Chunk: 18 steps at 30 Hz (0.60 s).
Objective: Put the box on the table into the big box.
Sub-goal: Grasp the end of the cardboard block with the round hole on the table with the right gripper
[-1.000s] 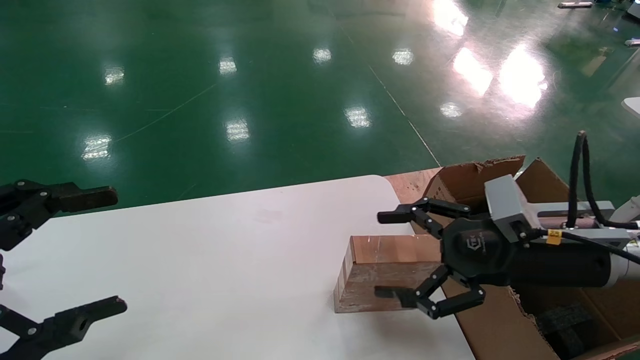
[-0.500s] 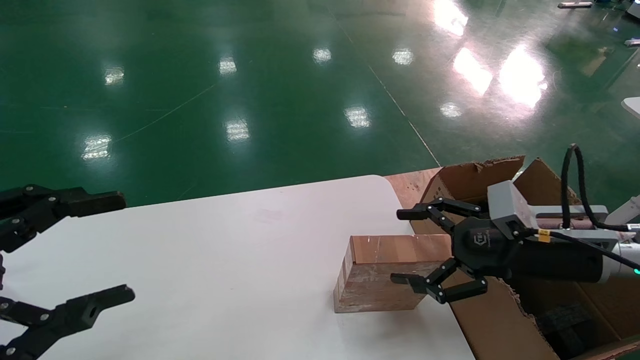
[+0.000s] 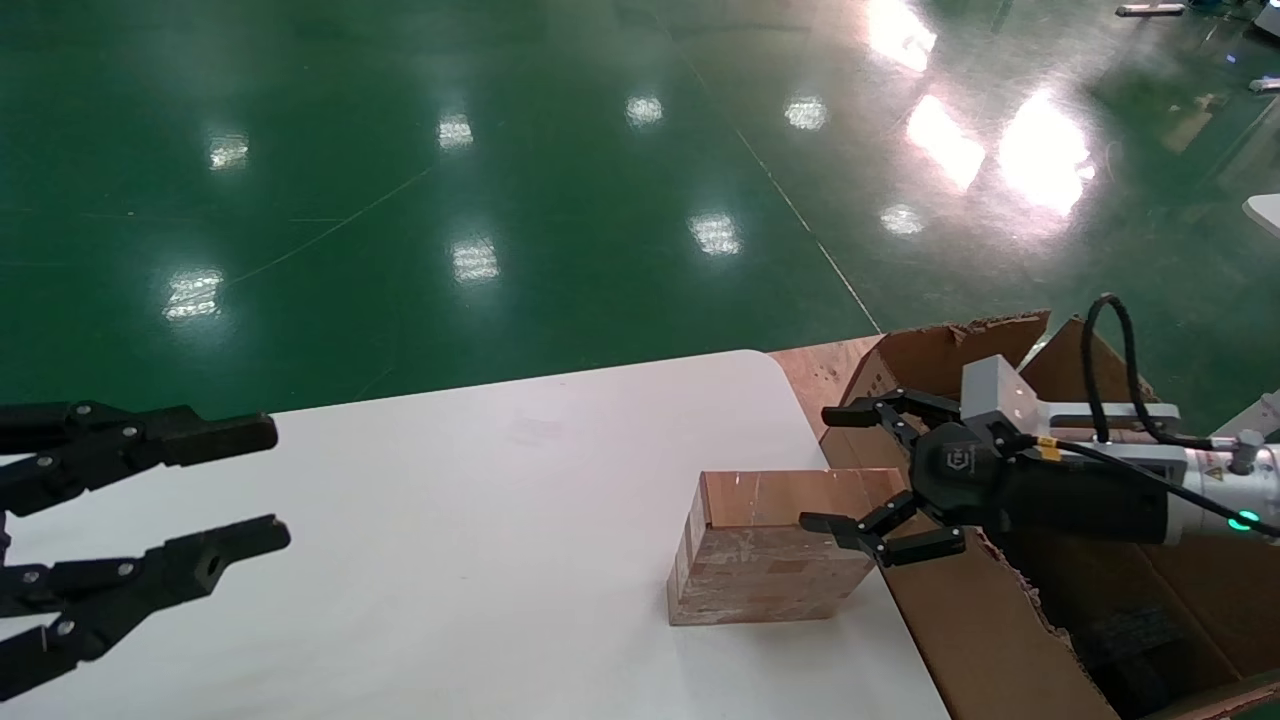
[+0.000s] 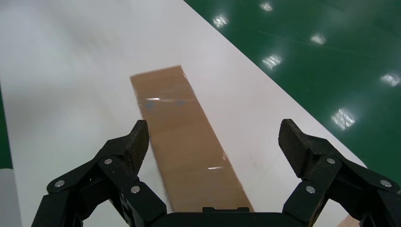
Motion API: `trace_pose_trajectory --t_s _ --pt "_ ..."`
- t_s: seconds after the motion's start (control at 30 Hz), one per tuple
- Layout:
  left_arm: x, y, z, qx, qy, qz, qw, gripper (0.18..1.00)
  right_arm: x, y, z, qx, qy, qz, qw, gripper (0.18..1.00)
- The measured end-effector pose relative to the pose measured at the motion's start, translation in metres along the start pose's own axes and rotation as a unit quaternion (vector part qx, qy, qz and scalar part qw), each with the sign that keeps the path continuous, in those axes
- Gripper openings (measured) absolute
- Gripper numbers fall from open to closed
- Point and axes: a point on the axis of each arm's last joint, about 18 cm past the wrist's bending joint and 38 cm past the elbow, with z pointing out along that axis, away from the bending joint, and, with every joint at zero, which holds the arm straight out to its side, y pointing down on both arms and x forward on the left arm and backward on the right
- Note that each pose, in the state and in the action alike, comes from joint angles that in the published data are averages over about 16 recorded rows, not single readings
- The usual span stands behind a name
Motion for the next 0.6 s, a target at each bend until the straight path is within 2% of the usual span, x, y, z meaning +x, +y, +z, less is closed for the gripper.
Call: trace_pose_trajectory --t_s 0.23,0.6 --pt "0.000 0.000 0.000 0.000 0.000 0.000 1.0000 0.421 -0.001 0.010 0.010 -0.008 -0.008 0.012 1.000 1.000" --pt "0.000 0.000 0.000 0.000 0.000 0.000 1.0000 0.252 -0.005 0.013 0.020 -0.014 -0.026 0.017 0.999 1.000"
